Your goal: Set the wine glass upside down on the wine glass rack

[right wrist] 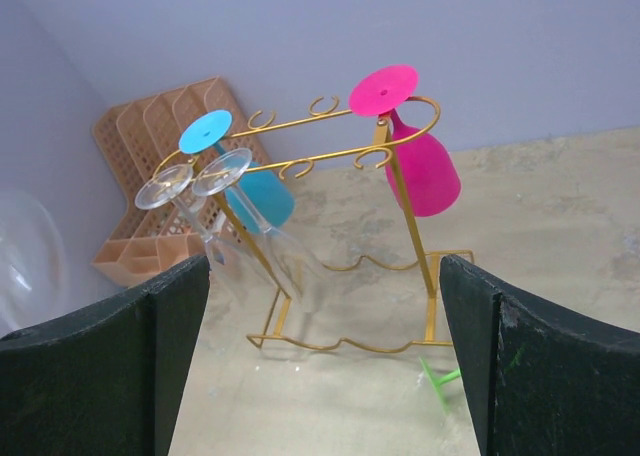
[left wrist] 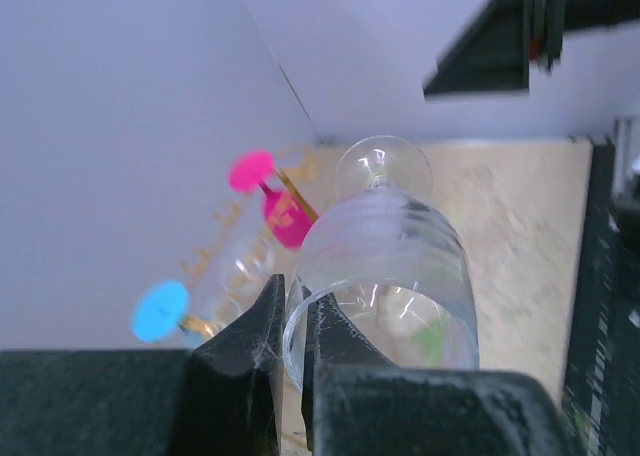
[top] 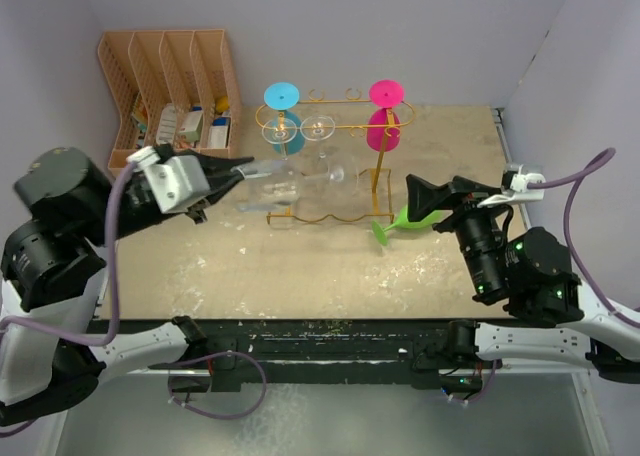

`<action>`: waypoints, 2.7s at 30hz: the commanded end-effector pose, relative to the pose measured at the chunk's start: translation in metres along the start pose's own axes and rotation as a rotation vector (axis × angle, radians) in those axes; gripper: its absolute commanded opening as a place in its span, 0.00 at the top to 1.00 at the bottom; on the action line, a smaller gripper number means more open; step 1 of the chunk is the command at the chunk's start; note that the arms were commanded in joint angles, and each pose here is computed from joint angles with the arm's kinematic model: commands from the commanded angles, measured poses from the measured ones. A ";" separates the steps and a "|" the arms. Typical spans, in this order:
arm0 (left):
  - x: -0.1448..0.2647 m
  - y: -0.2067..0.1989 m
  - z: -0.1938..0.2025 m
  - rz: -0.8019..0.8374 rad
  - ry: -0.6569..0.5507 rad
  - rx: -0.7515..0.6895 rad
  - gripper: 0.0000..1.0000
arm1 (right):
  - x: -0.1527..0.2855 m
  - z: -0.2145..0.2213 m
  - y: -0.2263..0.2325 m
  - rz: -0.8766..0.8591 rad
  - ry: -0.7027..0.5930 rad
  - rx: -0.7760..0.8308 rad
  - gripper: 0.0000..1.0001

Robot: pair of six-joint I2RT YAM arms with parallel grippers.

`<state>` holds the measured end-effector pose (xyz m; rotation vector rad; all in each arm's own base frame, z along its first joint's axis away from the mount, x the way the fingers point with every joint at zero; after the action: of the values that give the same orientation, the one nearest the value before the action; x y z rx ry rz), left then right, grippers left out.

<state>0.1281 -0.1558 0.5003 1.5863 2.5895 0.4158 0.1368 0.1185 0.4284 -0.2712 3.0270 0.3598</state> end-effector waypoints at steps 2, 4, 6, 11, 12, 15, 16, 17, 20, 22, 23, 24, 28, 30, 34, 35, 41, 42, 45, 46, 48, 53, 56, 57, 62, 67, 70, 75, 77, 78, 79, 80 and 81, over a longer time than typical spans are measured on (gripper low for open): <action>-0.015 0.028 -0.062 -0.099 -0.281 -0.205 1.00 | -0.001 -0.008 0.011 -0.043 -0.025 -0.162 0.02; -0.012 0.033 -0.078 -0.154 -0.395 -0.264 1.00 | 0.001 -0.005 0.027 -0.169 -0.053 -0.211 0.02; -0.011 0.038 -0.087 -0.224 -0.535 -0.341 1.00 | 0.004 -0.001 0.047 -0.318 -0.128 -0.251 0.02; -0.018 0.044 -0.087 -0.381 -0.783 -0.551 1.00 | 0.006 -0.021 0.078 -0.513 -0.347 -0.298 0.00; -0.023 0.047 -0.084 -0.411 -0.796 -0.558 1.00 | 0.005 -0.024 0.084 -0.533 -0.381 -0.306 0.00; -0.034 0.051 -0.076 -0.494 -0.856 -0.666 1.00 | -0.006 -0.034 0.101 -0.604 -0.462 -0.362 0.00; -0.039 0.051 -0.070 -0.513 -0.872 -0.717 1.00 | -0.013 -0.035 0.104 -0.624 -0.476 -0.395 0.00; -0.039 0.049 -0.067 -0.544 -0.908 -0.764 1.00 | -0.020 -0.034 0.104 -0.662 -0.487 -0.482 0.00; -0.043 0.046 -0.052 -0.586 -0.919 -0.854 1.00 | -0.037 -0.024 0.086 -0.784 -0.619 -0.719 0.01; -0.046 0.041 -0.041 -0.586 -0.912 -0.915 1.00 | -0.048 -0.009 0.079 -0.848 -0.713 -0.809 0.07; -0.047 0.037 -0.035 -0.579 -0.918 -0.944 1.00 | -0.050 -0.008 0.078 -0.881 -0.760 -0.858 0.10; -0.048 0.033 -0.028 -0.561 -0.919 -0.968 1.00 | -0.057 -0.008 0.077 -0.894 -0.774 -0.892 0.13; -0.057 0.026 -0.008 -0.529 -0.891 -1.001 1.00 | -0.069 -0.014 0.096 -0.977 -0.774 -0.867 0.19; -0.059 0.026 -0.002 -0.528 -0.877 -1.008 1.00 | -0.071 -0.019 0.097 -0.989 -0.787 -0.856 0.19; -0.059 0.025 0.004 -0.532 -0.858 -1.017 1.00 | -0.066 -0.024 0.089 -0.994 -0.806 -0.833 0.28; -0.058 0.025 0.005 -0.536 -0.856 -1.020 1.00 | -0.066 -0.024 0.082 -0.971 -0.813 -0.819 0.29; -0.050 0.024 0.007 -0.558 -0.850 -1.048 1.00 | -0.059 -0.018 0.066 -0.949 -0.770 -0.832 0.21; -0.051 0.023 0.010 -0.558 -0.844 -1.057 1.00 | -0.058 -0.020 0.066 -0.965 -0.771 -0.836 0.21; -0.054 0.020 0.015 -0.539 -0.840 -1.069 1.00 | -0.059 -0.026 0.072 -1.013 -0.772 -0.853 0.23; -0.055 0.019 0.016 -0.530 -0.843 -1.079 1.00 | -0.060 -0.027 0.075 -1.026 -0.765 -0.852 0.24; -0.057 0.015 0.019 -0.508 -0.852 -1.104 1.00 | -0.064 -0.030 0.079 -1.041 -0.758 -0.850 0.25; -0.064 0.013 0.024 -0.488 -0.833 -1.135 1.00 | -0.068 -0.040 0.087 -1.089 -0.771 -0.866 0.29; -0.067 0.013 0.026 -0.484 -0.822 -1.146 1.00 | -0.069 -0.043 0.090 -1.112 -0.770 -0.867 0.37; -0.067 0.013 0.027 -0.483 -0.822 -1.153 1.00 | -0.069 -0.042 0.090 -1.118 -0.767 -0.871 0.41; -0.070 0.012 0.028 -0.475 -0.822 -1.180 1.00 | -0.070 -0.036 0.091 -1.134 -0.752 -0.890 0.64; -0.073 0.013 0.027 -0.474 -0.812 -1.191 1.00 | -0.074 -0.031 0.092 -1.124 -0.726 -0.901 1.00; -0.074 0.015 0.027 -0.477 -0.802 -1.189 1.00 | -0.076 -0.029 0.092 -1.111 -0.713 -0.903 1.00; -0.082 0.017 0.034 -0.452 -0.743 -1.188 0.82 | -0.078 -0.034 0.093 -1.052 -0.640 -0.842 1.00; -0.084 0.019 0.036 -0.433 -0.708 -1.172 0.64 | -0.088 -0.047 0.095 -0.932 -0.588 -0.714 1.00; -0.084 0.020 0.033 -0.429 -0.698 -1.157 0.54 | -0.092 -0.052 0.095 -0.879 -0.552 -0.666 1.00; -0.083 0.021 0.032 -0.427 -0.690 -1.148 0.47 | -0.095 -0.054 0.093 -0.830 -0.532 -0.633 1.00; -0.082 0.022 0.030 -0.427 -0.682 -1.136 0.41 | -0.094 -0.058 0.088 -0.798 -0.549 -0.618 1.00; -0.082 0.024 0.030 -0.428 -0.666 -1.131 0.35 | -0.096 -0.059 0.084 -0.753 -0.552 -0.599 1.00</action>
<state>0.1979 -0.2223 0.4463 0.6266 1.5354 0.8968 0.2165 0.2246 0.4795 -1.2849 1.9213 1.2097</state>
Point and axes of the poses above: each gripper's point midway between its finger pads, its own x axis back along the fingers, its own y axis along the line the jaws close on, z = x × y, the point moved 6 cm from there along x, back along the fingers, and after that the axes turned 6 degrees about x, right-handed, at the moved point
